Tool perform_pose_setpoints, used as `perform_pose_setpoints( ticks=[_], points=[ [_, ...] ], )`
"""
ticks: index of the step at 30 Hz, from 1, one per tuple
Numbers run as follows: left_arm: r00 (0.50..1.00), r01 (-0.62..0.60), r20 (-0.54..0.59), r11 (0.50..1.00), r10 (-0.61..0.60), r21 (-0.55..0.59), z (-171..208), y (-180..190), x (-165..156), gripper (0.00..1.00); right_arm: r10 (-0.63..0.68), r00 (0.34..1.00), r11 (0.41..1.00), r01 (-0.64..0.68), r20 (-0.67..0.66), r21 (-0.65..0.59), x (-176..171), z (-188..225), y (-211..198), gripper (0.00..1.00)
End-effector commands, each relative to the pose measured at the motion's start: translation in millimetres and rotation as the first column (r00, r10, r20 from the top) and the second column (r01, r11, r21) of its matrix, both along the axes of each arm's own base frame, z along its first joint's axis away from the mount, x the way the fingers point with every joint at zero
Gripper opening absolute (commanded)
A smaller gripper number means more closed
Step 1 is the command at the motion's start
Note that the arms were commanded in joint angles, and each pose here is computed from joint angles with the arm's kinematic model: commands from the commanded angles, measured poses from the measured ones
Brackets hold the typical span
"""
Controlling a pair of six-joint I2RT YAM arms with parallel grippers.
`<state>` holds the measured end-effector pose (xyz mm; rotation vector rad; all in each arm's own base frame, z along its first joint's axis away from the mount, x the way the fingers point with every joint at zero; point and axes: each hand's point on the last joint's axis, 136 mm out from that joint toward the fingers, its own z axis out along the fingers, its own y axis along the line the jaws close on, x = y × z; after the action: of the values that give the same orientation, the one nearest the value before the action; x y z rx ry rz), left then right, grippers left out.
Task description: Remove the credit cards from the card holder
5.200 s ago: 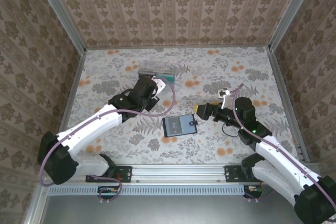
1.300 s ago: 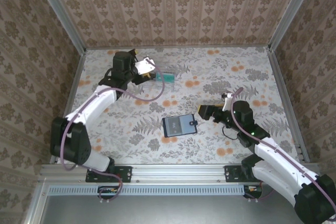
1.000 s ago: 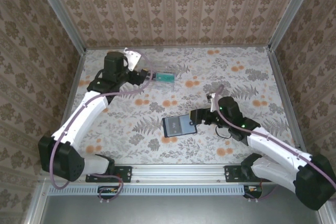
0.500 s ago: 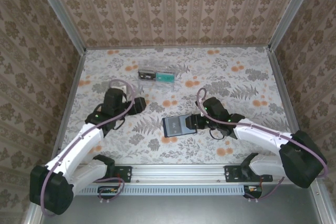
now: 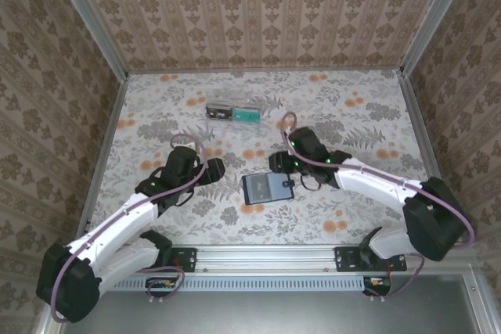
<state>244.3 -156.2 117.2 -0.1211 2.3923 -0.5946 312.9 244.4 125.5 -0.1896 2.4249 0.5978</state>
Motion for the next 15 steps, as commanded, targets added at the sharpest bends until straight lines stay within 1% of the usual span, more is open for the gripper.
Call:
perform_pose_setpoints(
  ticks=[1, 3, 4, 5, 6, 10, 15],
  points=[
    [0.999, -0.028, 0.034, 1.000, 0.028, -0.010, 20, 3, 6, 0.88, -0.128, 0.991, 0.990, 0.130, 0.037, -0.050, 50, 16, -7, 0.46],
    [1.000, -0.023, 0.022, 1.000, 0.023, 0.004, 21, 4, 3, 0.91, -0.169, 0.985, 0.984, 0.170, 0.026, -0.054, 80, 19, -4, 0.42],
    [1.000, -0.021, 0.020, 1.000, 0.021, 0.005, 23, 5, 1, 0.92, -0.180, 0.983, 0.982, 0.181, 0.022, -0.059, 92, 18, -2, 0.41],
    [1.000, -0.021, 0.020, 1.000, 0.021, 0.001, 24, 5, 0, 0.97, -0.194, 0.981, 0.979, 0.195, 0.023, -0.063, 106, 17, 0, 0.40],
    [0.999, -0.021, 0.025, 1.000, 0.022, -0.004, 26, 6, -1, 1.00, -0.200, 0.979, 0.977, 0.202, 0.023, -0.070, 119, 16, 3, 0.39],
    [0.999, -0.014, 0.046, 1.000, 0.014, -0.017, 35, 7, -5, 1.00, -0.223, 0.975, 0.968, 0.224, 0.022, -0.110, 160, 6, 12, 0.37],
    [0.999, -0.004, 0.042, 0.999, 0.005, -0.040, 37, 5, -9, 1.00, -0.250, 0.968, 0.958, 0.251, 0.029, -0.135, 193, -4, 19, 0.37]
  ],
)
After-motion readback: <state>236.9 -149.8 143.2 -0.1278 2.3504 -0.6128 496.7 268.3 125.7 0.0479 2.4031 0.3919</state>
